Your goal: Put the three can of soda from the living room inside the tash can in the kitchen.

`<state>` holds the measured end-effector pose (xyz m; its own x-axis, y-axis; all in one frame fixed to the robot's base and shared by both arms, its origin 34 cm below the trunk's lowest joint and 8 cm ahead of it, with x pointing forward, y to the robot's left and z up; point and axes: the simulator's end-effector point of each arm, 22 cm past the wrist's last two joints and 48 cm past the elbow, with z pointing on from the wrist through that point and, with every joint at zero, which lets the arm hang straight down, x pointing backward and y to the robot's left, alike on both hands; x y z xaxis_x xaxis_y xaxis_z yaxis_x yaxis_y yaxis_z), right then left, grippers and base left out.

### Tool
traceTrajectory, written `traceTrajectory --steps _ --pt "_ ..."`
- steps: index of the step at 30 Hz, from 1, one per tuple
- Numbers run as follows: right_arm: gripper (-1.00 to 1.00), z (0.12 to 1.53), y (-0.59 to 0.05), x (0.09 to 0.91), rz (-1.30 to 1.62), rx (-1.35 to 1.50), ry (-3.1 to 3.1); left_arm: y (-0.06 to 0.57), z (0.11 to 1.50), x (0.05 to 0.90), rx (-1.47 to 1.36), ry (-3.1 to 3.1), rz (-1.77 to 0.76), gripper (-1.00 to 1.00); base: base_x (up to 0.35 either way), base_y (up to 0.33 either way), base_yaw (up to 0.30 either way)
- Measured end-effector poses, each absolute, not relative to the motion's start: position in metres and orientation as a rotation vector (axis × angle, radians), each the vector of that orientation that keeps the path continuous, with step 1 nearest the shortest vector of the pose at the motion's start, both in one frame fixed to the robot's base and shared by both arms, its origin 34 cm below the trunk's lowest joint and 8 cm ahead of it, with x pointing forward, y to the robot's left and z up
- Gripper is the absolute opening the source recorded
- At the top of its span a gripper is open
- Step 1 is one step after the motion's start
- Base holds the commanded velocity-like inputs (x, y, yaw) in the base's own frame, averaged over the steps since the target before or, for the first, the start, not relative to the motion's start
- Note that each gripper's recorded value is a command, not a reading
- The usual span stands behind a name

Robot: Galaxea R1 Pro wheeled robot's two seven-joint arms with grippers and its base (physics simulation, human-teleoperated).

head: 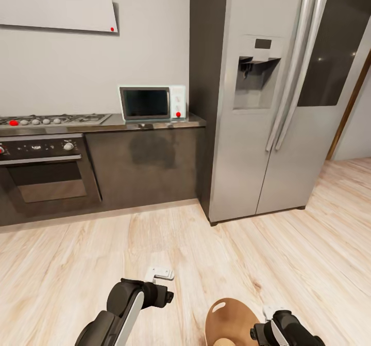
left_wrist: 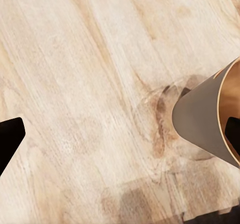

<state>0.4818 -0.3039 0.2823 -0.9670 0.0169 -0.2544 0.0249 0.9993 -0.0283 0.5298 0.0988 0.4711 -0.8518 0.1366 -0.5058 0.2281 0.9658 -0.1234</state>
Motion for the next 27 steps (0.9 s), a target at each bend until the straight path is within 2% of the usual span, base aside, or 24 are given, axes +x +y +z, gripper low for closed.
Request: traceTrajectory --steps 15,16,27 --pt "1.00 0.2757 -0.3058 0.4804 -0.050 0.030 2.885 0.0989 0.4645 0.5281 0.258 2.601 -0.243 1.00 0.000 0.000 0.000" --pt "-1.00 0.2757 -0.3061 0.4803 -0.050 0.030 2.885 0.0989 0.4647 0.5282 0.258 2.601 -0.243 1.00 0.000 0.000 0.000" --pt "-1.00 0.2754 -0.3073 0.4796 -0.051 0.030 2.887 0.0989 0.4646 0.5281 0.258 2.601 -0.243 1.00 0.000 0.000 0.000"
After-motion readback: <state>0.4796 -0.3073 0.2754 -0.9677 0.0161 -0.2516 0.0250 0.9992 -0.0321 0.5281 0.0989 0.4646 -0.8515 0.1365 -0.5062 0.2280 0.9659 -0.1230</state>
